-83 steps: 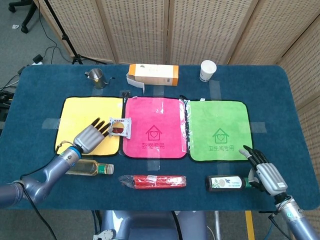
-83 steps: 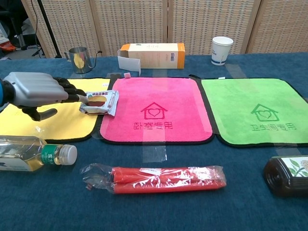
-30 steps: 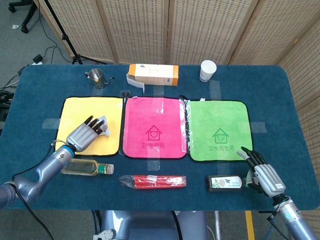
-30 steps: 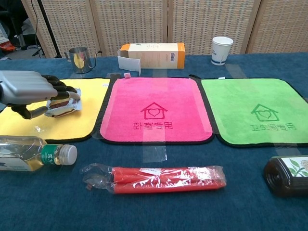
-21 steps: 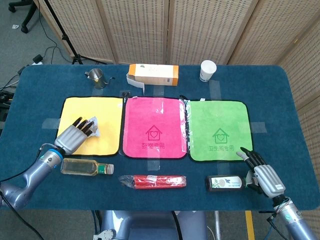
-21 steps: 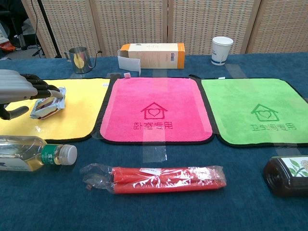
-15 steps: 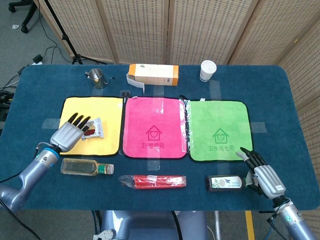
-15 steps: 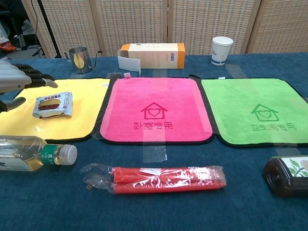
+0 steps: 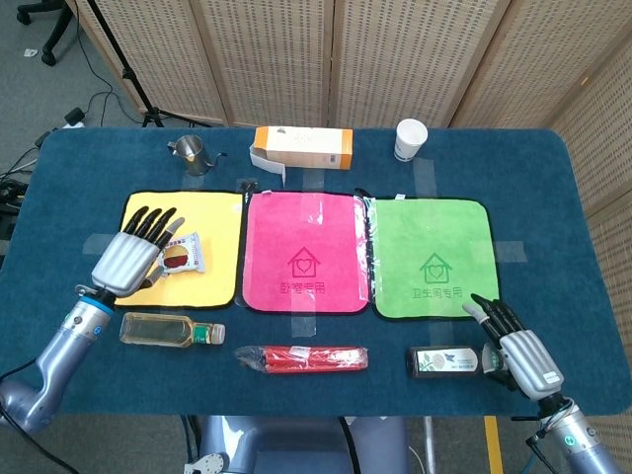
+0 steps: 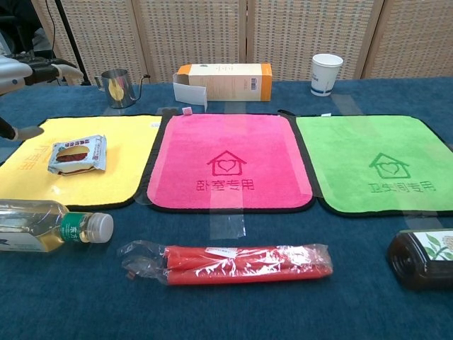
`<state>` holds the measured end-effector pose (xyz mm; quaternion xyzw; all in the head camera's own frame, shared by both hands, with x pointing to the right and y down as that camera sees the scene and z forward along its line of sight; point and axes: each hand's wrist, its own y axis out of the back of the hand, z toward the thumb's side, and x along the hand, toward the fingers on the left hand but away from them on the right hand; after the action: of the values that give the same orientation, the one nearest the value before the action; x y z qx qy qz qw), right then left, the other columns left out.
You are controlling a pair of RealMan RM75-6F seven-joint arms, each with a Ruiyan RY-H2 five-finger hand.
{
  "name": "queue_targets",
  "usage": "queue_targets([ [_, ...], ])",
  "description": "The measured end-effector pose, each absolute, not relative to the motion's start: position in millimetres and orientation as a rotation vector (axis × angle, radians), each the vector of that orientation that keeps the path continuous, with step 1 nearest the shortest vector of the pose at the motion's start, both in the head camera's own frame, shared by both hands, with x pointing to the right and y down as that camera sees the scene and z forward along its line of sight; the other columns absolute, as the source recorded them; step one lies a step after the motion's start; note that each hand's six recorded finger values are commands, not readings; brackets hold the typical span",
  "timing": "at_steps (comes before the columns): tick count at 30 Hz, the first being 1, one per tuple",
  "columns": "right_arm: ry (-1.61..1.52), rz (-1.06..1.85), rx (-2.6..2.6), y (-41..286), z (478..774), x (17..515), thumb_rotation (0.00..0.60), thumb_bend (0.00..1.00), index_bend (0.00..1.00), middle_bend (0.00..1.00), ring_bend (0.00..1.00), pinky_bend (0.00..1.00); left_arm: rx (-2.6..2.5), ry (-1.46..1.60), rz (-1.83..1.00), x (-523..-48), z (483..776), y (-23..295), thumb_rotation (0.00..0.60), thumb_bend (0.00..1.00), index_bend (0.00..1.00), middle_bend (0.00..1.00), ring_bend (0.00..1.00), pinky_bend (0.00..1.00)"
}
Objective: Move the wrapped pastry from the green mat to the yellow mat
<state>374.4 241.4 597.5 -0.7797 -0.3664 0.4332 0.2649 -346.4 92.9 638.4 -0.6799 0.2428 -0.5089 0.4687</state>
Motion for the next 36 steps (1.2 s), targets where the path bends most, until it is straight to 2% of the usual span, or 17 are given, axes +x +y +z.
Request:
queue_targets([
  [10,-0.987,1.159,-2.011,241.5,589.8,375.3,0.600,0.60,0.08,0.00,0.00,0.00,-1.744,0.921,-1.139,-367.4,600.5,167.7,0.600,0.12,0.00,0.00,0.00,0.00],
  [18,-0.982,1.171,-1.851,236.9,585.3,380.5,0.600,0.57,0.08,0.00,0.00,0.00,-1.672,0.912,-1.199,-382.7,589.7,214.8,0.600,0.12,0.00,0.00,0.00,0.00],
  [27,-0.979,1.194,-1.637,231.6,576.9,390.1,0.600,0.57,0.08,0.00,0.00,0.00,-1.666,0.891,-1.257,-398.0,594.2,235.5,0.600,0.13,0.00,0.00,0.00,0.00],
  [36,-0.986,1.173,-1.664,236.0,574.1,384.4,0.600,0.57,0.08,0.00,0.00,0.00,-1.643,0.909,-1.259,-404.3,589.0,234.6,0.600,0.13,0.00,0.00,0.00,0.00],
])
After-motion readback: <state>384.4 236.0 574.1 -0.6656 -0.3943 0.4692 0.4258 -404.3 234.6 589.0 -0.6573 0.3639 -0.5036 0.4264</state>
